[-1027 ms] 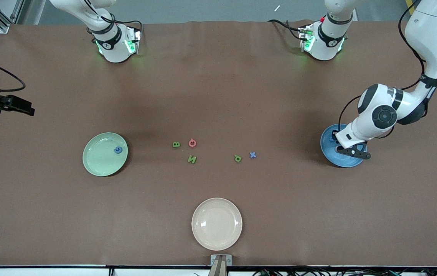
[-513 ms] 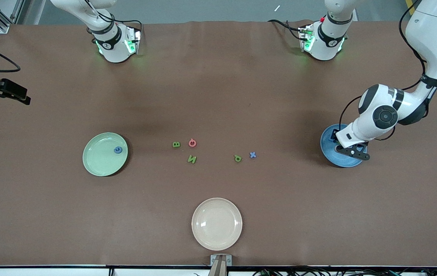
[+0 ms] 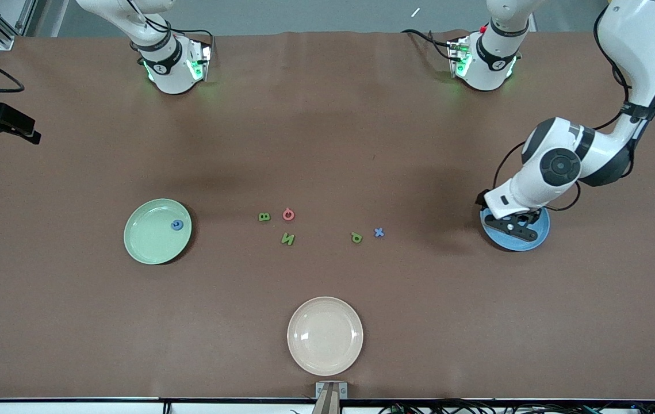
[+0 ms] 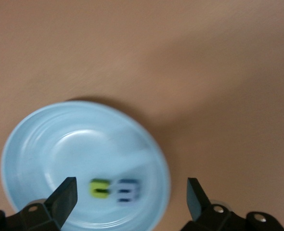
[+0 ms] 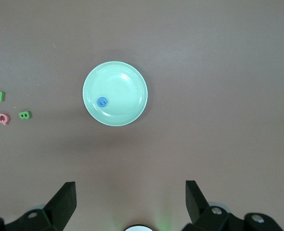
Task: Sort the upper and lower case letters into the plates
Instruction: 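Move the left gripper over to the blue x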
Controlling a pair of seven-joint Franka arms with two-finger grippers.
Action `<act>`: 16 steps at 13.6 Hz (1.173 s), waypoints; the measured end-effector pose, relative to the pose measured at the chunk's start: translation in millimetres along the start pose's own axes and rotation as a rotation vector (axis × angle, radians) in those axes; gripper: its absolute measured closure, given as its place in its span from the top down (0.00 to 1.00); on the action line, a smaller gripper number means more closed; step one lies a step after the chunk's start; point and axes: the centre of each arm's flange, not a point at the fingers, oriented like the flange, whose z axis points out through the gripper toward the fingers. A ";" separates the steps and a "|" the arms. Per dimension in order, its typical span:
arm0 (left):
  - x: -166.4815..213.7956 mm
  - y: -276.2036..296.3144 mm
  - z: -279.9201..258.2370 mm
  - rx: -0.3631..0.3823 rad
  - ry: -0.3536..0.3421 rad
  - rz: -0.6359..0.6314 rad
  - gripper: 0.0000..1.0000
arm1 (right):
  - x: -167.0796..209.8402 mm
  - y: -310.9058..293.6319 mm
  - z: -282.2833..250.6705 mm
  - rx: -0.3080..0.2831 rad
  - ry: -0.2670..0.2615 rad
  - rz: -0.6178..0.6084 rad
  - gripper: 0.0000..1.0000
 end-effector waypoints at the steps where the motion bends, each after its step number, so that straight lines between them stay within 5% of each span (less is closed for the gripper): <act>1: 5.9 21.5 -6.0 -0.002 0.010 -0.025 1.00 | -0.1 0.0 -0.2 0.000 0.001 0.000 1.00; 8: 50.3 190.3 -22.7 -0.079 0.039 -0.257 1.00 | -14.0 4.4 -15.7 0.004 0.032 0.007 1.00; 16: 91.3 265.2 38.4 -0.045 0.008 -0.386 1.00 | -15.1 -7.0 -15.9 0.024 0.040 -0.063 1.00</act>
